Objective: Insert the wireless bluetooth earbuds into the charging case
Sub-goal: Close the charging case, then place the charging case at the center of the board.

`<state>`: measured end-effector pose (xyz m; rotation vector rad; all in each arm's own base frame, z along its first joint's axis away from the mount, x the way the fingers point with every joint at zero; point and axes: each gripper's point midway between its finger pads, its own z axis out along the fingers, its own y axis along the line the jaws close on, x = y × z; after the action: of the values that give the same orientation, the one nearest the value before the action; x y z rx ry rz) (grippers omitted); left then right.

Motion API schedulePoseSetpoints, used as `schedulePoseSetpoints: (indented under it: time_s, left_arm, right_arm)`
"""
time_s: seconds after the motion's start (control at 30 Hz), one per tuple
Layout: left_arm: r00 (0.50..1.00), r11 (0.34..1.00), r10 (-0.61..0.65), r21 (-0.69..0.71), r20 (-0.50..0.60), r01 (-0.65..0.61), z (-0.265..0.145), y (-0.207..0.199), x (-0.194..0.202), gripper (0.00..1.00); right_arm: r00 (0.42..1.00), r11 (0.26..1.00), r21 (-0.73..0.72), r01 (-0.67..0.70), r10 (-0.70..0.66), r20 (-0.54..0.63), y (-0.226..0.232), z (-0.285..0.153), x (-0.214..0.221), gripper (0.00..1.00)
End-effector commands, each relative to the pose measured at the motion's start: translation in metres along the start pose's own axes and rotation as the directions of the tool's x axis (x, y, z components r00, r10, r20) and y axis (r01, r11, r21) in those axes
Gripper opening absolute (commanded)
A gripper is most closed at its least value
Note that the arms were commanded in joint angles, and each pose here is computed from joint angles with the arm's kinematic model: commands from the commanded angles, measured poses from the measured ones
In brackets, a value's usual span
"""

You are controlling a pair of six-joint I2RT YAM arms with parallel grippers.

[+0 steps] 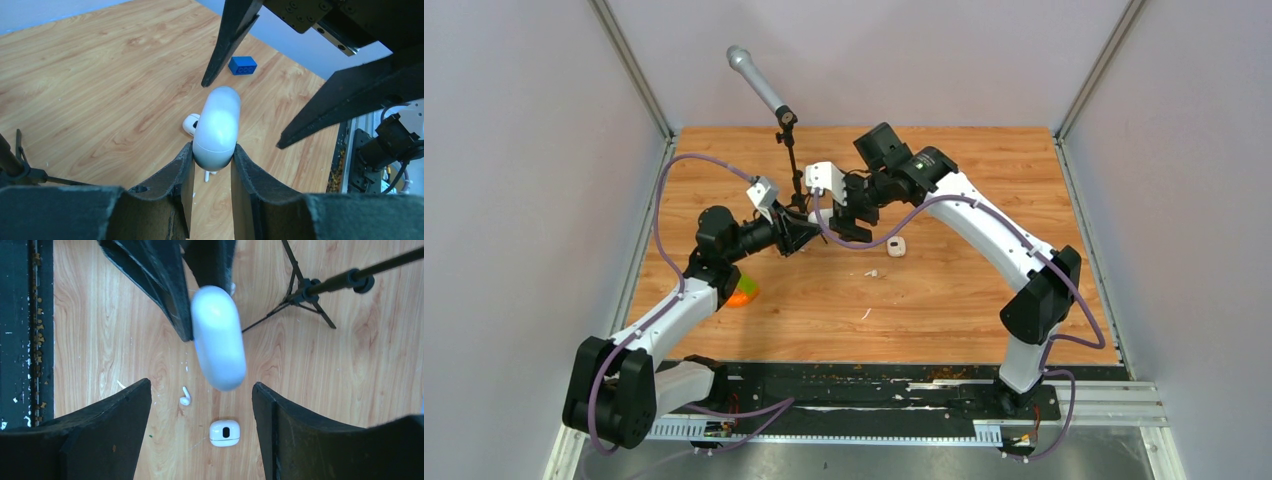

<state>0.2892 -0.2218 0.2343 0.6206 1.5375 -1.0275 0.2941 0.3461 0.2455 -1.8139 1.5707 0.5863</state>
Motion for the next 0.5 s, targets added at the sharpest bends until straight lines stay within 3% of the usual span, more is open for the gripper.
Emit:
schedulePoseSetpoints:
  time_s: [0.0,0.2,0.47]
  left_arm:
    - [0.999,0.999,0.035,0.026,-0.009,-0.035,0.001,-0.004,-0.004,0.00]
    - [0.991,1.000,0.015,0.012,-0.130,-0.014,-0.005,-0.001,0.015,0.00]
    - [0.934,0.969,-0.141,-0.240,-0.327,0.062,-0.033,0.035,0.030,0.01]
  right_arm:
    - [0.996,0.990,0.114,-0.077,0.071,0.055,-0.025,-0.030,-0.005,0.74]
    - [0.979,0.970,0.141,-0.197,0.187,0.083,-0.042,-0.053,0.021,0.75]
    - [0.960,0.945,0.178,-0.274,0.259,0.103,-0.043,-0.078,0.044,0.75]
